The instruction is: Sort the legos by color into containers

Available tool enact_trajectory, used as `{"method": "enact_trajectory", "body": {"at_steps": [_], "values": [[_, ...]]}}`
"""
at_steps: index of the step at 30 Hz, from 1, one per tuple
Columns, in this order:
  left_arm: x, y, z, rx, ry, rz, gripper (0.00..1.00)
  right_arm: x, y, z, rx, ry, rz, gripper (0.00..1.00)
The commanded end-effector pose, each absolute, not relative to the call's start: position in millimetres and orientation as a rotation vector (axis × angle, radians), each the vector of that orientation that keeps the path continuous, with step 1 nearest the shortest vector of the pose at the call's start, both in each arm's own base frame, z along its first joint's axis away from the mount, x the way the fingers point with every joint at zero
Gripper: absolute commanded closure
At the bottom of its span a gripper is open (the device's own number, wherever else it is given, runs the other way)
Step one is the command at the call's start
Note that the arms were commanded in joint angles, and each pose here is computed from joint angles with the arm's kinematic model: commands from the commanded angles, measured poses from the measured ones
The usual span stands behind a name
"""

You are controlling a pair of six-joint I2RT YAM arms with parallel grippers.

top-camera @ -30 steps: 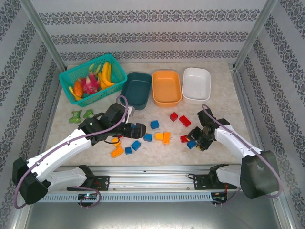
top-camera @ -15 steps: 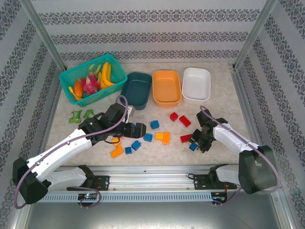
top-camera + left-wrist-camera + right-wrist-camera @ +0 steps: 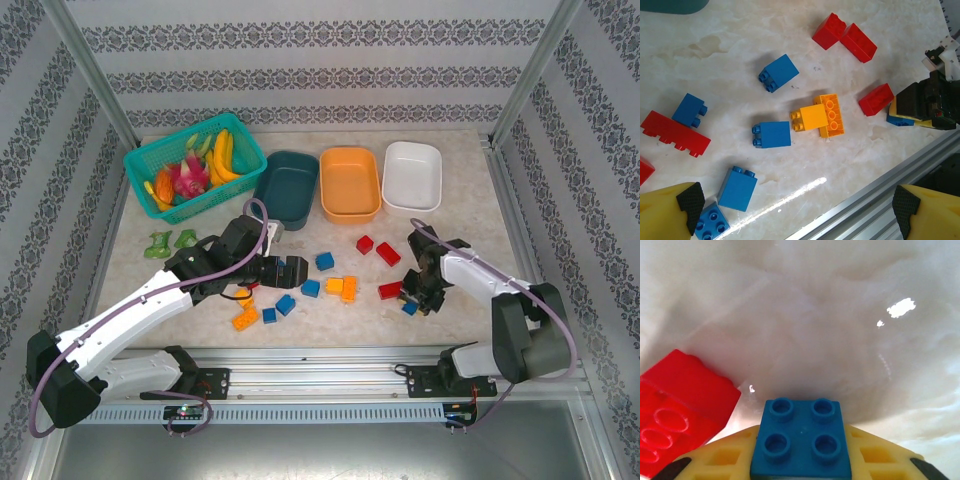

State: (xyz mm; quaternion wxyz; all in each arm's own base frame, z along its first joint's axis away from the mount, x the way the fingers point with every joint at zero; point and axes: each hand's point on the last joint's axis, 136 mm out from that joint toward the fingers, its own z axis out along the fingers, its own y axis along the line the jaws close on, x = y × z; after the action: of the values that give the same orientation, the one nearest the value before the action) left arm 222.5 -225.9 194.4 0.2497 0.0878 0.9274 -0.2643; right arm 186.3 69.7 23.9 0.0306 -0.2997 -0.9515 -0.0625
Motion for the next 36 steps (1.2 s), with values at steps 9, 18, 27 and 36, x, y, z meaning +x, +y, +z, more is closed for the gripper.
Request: {"method": "enact_trajectory", "body": {"at_steps": [9, 18, 27, 36], "values": [[263.4, -271.5, 276.9, 0.207, 2.403, -0.879, 0.00, 285.4, 64.3, 165.3, -0.776, -3.389, -0.215, 0.70], [356.3, -292.2, 315.4, 0.101, 2.334, -0.926, 0.00, 438.5, 48.3, 159.9, -0.789, -3.418, -0.205, 0.73], [428.2, -316.8, 329.0, 0.122, 2.303, -0.942, 0.00, 518.0, 38.3, 93.8, -0.824, -3.296, -0.269, 0.73], [459.1, -345.1, 329.5, 0.174, 2.278, -0.996, 0.00, 533.7, 35.6, 46.6, -0.868, -3.189, -0.262, 0.68]]}}
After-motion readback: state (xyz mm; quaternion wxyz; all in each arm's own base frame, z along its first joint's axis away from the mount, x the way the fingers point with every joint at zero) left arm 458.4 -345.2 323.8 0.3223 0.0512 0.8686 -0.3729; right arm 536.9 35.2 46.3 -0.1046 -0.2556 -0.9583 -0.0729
